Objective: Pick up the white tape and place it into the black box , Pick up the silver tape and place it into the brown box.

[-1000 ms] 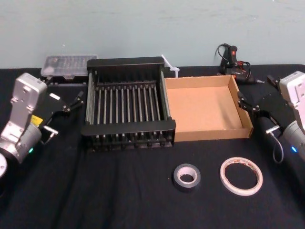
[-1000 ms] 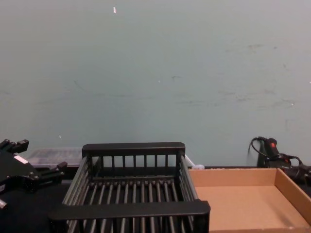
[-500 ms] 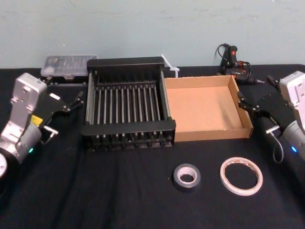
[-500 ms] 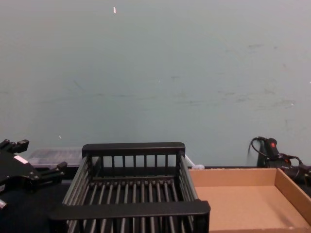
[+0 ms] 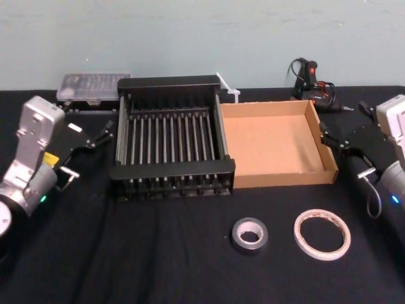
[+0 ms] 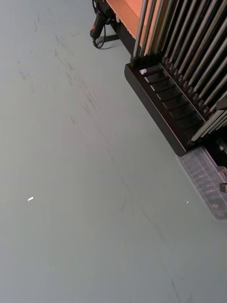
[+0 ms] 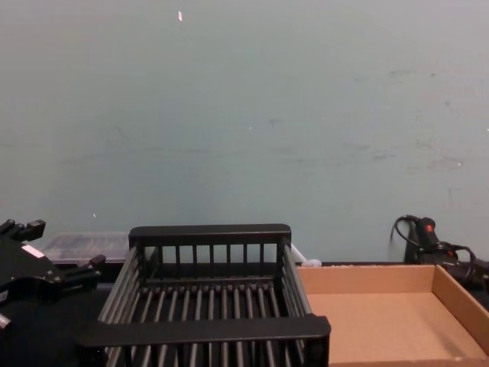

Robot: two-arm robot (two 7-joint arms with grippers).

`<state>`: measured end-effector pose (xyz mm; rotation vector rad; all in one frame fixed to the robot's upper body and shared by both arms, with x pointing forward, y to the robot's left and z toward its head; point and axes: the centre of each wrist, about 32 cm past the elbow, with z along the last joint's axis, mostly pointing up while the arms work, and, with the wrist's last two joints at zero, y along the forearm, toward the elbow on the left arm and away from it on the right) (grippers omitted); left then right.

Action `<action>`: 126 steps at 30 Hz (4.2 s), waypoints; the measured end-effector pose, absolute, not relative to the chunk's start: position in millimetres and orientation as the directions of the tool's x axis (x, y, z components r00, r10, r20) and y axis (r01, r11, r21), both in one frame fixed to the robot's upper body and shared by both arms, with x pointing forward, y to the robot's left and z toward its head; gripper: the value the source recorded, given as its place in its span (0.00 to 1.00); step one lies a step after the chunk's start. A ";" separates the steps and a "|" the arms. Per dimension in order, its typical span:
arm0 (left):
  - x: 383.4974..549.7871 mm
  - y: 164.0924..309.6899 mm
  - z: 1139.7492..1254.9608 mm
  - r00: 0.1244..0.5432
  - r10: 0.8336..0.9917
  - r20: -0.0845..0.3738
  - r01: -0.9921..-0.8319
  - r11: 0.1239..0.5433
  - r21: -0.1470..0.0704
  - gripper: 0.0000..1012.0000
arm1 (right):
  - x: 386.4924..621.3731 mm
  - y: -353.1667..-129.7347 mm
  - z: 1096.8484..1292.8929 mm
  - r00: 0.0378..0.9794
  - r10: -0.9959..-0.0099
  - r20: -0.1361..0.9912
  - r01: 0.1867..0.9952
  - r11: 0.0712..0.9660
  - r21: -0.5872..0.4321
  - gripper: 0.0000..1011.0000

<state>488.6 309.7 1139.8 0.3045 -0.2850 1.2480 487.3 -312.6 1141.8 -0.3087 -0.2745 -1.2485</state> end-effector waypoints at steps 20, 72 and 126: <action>488.6 309.7 1139.8 0.292 0.880 0.374 -0.955 0.287 0.070 0.99 | 448.0 -325.5 1174.7 0.357 -0.889 0.285 0.934 0.335 -0.124 0.99; 488.6 309.7 1139.8 0.292 0.880 0.374 -0.955 0.287 0.070 0.99 | 406.8 -335.4 1165.3 0.542 -0.835 0.092 0.751 0.432 -0.499 0.99; 488.6 309.7 1139.8 0.292 0.880 0.374 -0.955 0.287 0.070 0.99 | 411.6 -331.9 1154.1 0.547 -0.836 0.047 0.714 0.437 -0.548 0.99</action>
